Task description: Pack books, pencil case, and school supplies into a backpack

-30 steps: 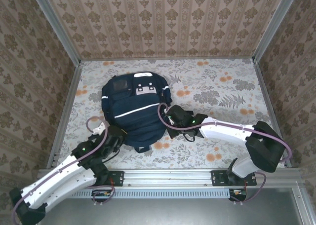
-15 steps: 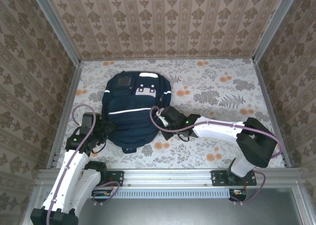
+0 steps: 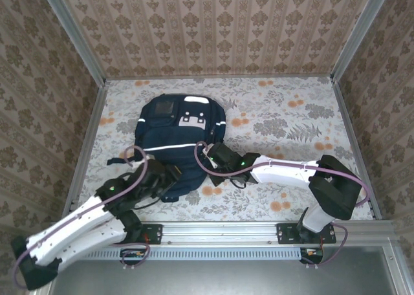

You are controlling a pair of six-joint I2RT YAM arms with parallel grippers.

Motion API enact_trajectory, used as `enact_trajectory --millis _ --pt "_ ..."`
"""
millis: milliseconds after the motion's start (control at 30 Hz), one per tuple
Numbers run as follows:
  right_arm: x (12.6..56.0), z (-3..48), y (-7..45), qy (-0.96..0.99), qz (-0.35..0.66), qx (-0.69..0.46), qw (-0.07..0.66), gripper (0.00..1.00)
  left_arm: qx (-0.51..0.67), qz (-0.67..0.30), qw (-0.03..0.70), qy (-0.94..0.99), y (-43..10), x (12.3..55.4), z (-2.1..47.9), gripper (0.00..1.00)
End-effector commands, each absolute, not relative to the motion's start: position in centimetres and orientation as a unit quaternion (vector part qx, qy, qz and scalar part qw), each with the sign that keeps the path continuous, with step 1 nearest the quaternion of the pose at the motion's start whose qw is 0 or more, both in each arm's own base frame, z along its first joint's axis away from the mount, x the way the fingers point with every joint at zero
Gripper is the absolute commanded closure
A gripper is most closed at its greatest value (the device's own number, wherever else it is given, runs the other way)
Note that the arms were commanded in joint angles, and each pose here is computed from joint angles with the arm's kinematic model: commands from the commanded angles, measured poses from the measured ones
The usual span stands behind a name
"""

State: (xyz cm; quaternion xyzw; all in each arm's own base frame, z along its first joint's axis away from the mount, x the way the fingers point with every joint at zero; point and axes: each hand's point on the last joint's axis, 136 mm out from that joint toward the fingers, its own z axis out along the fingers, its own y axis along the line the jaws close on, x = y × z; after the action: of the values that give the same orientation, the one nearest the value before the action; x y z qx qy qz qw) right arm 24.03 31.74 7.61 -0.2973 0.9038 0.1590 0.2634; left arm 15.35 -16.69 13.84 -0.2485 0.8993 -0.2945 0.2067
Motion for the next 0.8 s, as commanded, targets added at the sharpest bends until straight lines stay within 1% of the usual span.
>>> enact_trajectory --millis 0,133,233,300,333,367,400,433,467,500,633,767 --pt "24.2 8.4 32.5 0.898 0.176 -0.289 0.281 1.00 -0.305 -0.305 0.251 0.867 -18.6 17.7 15.4 0.41" --pt "23.9 8.6 32.6 0.897 0.184 -0.286 0.283 1.00 -0.307 -0.301 0.243 0.870 -21.5 18.4 14.4 0.32" --pt "23.8 8.5 32.6 0.897 0.187 -0.285 0.282 1.00 -0.316 -0.266 0.245 0.877 -22.0 18.7 13.1 0.29" --pt "23.8 8.6 32.6 0.896 0.189 -0.285 0.283 1.00 -0.323 -0.256 0.248 0.877 -22.1 19.0 12.5 0.30" --pt "23.8 8.6 32.6 0.896 0.189 -0.285 0.284 1.00 -0.328 -0.247 0.251 0.877 -22.0 19.0 12.1 0.33" --pt "23.8 8.6 32.5 0.896 0.188 -0.284 0.284 1.00 -0.333 -0.240 0.254 0.876 -21.7 19.1 11.6 0.43" --pt "23.8 8.6 32.5 0.896 0.187 -0.283 0.285 1.00 -0.335 -0.237 0.257 0.875 -21.5 19.1 11.3 0.57" --pt "23.9 8.6 32.4 0.897 0.185 -0.283 0.286 1.00 -0.338 -0.233 0.261 0.874 -21.1 19.1 11.1 0.80" --pt "23.9 8.6 32.3 0.897 0.182 -0.282 0.289 1.00 -0.342 -0.222 0.264 0.874 -20.4 19.0 10.8 0.96" --pt "24.0 8.5 32.1 0.898 0.178 -0.282 0.289 1.00 -0.344 -0.215 0.268 0.874 -19.8 18.9 10.9 1.00" --pt "24.5 8.1 31.1 0.900 0.160 -0.280 0.294 1.00 -0.343 -0.190 0.291 0.872 -16.7 18.2 12.0 1.00" --pt "25.9 7.9 29.7 0.902 0.138 -0.271 0.305 1.00 -0.348 -0.186 0.302 0.868 -13.9 17.2 12.7 1.00"
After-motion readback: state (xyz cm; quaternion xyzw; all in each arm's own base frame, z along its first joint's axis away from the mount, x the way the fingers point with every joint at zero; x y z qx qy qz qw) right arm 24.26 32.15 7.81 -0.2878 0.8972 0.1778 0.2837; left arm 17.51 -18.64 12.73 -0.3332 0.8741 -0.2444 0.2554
